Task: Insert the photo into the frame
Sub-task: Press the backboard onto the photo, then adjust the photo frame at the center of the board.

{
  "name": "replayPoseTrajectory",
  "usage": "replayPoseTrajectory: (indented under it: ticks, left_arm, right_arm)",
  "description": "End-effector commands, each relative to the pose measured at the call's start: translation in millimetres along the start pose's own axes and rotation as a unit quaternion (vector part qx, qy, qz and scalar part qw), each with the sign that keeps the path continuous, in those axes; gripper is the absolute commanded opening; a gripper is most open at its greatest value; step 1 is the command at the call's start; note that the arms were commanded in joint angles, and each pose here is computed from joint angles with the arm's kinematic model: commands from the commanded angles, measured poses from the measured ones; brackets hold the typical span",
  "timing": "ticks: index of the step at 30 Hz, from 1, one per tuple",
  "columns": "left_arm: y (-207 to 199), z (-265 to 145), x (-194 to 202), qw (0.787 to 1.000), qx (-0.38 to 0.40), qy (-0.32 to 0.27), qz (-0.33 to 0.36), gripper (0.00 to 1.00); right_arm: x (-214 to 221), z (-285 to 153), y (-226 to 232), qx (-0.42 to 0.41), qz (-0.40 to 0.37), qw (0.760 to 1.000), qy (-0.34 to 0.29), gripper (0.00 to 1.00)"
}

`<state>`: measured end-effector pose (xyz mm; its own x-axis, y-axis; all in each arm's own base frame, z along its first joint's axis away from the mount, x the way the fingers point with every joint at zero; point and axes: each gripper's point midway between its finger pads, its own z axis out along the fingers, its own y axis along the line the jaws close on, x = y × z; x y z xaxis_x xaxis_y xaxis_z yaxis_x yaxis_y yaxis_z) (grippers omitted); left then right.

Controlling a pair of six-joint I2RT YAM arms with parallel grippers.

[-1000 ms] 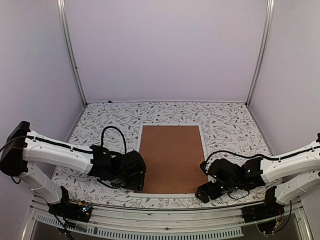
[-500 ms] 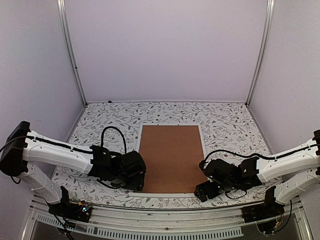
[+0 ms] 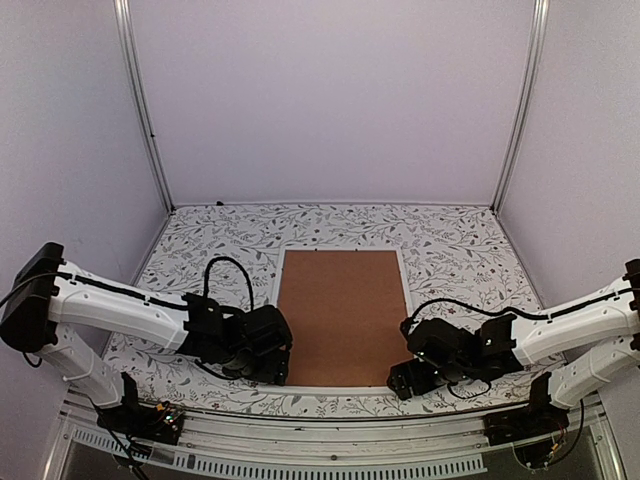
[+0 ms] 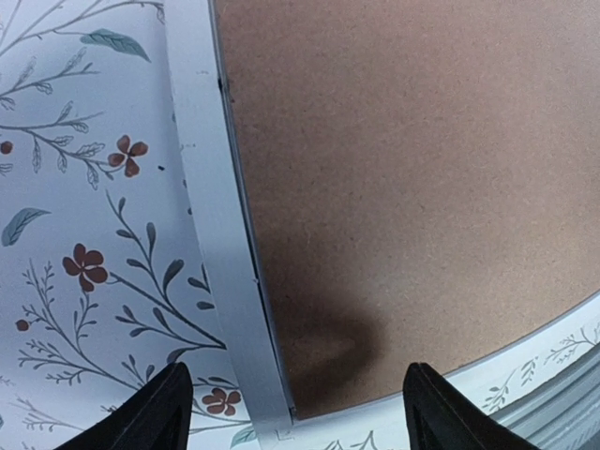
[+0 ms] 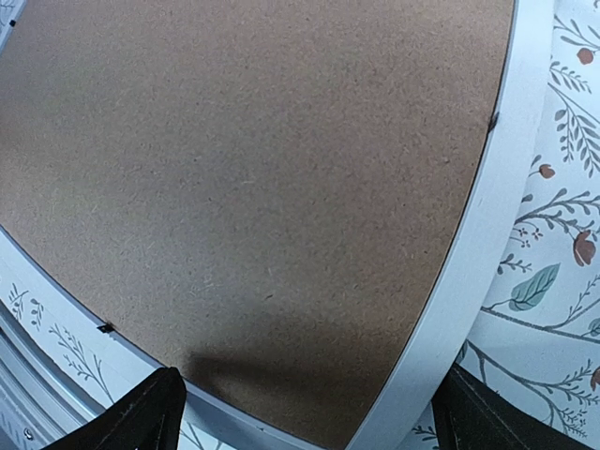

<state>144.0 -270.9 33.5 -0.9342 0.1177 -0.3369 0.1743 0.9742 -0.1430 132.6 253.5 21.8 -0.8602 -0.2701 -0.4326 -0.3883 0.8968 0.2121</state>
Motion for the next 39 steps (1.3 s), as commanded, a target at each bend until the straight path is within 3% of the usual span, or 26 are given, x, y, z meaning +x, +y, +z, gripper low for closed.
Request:
replayPoseTrajectory:
  ticks: [1,10,15,25,39]
  left_arm:
    - [3,6,2,1.000,-0.004,0.004,-0.001,0.79]
    - [9,-12,-18,0.999,-0.012,-0.037,-0.007,0.80]
    - [19,-19,-39,0.998,-0.011,-0.055,-0.022,0.81]
    - [38,-21,-120,0.995,0.002,-0.095,-0.037,0.79]
    - [40,26,-169,0.997,0.012,-0.073,-0.016,0.69]
  right_arm:
    - [8,9,-4,0.006,0.011,1.000,0.010,0.94]
    - [-20,-17,5,-0.020,0.051,0.998,-0.032,0.98]
    - [-47,-26,-15,0.019,0.103,0.993,-0.045,0.98]
    - [-116,-21,-54,0.075,0.119,0.987,-0.078,0.97]
    - [-157,22,-87,0.073,0.101,0.991,-0.050,0.86]
